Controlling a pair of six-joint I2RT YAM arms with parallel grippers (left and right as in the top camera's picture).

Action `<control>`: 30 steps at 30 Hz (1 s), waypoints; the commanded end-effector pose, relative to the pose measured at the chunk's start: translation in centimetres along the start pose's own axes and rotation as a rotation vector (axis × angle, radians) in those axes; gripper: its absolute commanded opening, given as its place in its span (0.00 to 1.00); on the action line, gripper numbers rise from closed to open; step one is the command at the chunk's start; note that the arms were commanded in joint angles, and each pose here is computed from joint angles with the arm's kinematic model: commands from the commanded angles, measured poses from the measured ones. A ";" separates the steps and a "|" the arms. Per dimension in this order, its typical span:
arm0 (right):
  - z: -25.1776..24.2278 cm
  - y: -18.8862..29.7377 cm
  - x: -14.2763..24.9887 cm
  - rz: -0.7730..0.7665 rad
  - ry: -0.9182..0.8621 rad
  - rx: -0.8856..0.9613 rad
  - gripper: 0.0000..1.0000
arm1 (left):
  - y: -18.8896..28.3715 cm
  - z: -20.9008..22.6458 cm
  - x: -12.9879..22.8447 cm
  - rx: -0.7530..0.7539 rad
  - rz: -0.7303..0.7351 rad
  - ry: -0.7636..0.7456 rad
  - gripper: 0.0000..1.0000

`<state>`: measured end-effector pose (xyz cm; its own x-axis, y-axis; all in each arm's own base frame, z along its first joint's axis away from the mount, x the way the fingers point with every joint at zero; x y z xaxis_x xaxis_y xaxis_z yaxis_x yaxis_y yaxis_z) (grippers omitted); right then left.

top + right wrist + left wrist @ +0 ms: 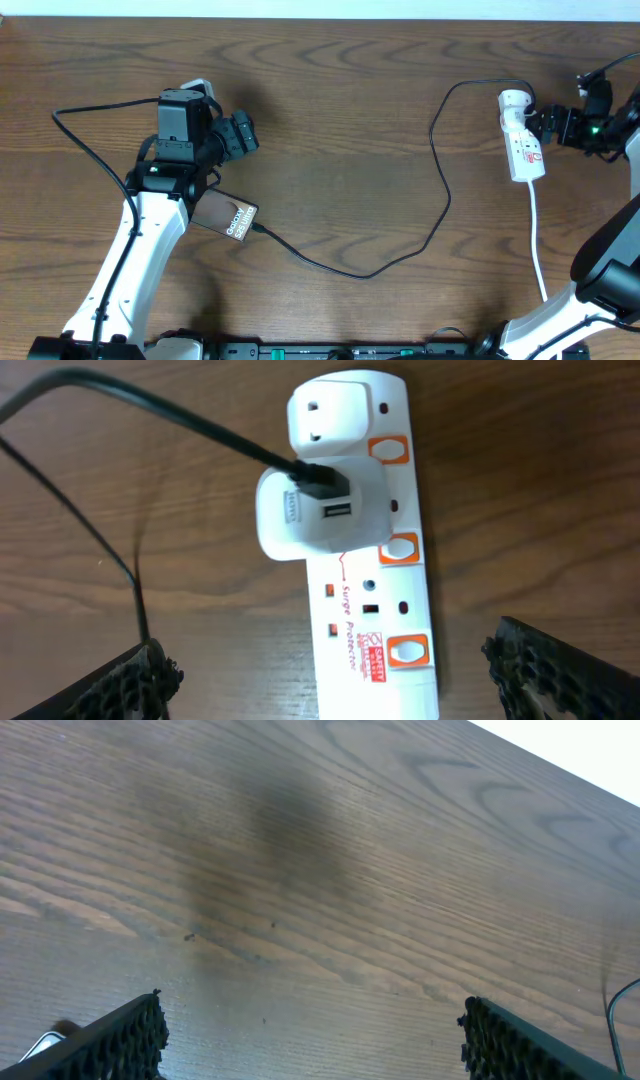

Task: Plug charger to phone and switch on socket
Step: 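Lower the right gripper onto the orange switch beside the charger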

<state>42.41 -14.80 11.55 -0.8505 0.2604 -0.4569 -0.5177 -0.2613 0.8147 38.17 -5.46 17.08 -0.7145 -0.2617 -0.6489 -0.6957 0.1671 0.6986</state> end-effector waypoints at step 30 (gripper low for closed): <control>2.1 -8.3 1.4 0.085 0.022 -0.058 0.99 | 0.3 -0.1 -0.7 -0.009 -0.010 -0.019 0.92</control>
<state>45.53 -11.40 5.85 -0.8832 0.2173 -0.4156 -0.4655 -0.2982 0.8333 37.95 -5.44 16.86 -0.7230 -0.2608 -0.6397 -0.6864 0.1661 0.7080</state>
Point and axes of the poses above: each gripper's point midway between its finger pads, its own y axis back along the fingers, its own z axis along the line the jaws close on, x = y × z, the point moved 1 cm from there along y, back along the fingers, and after that the axes turned 5 degrees about -y, right-handed, at the moved point
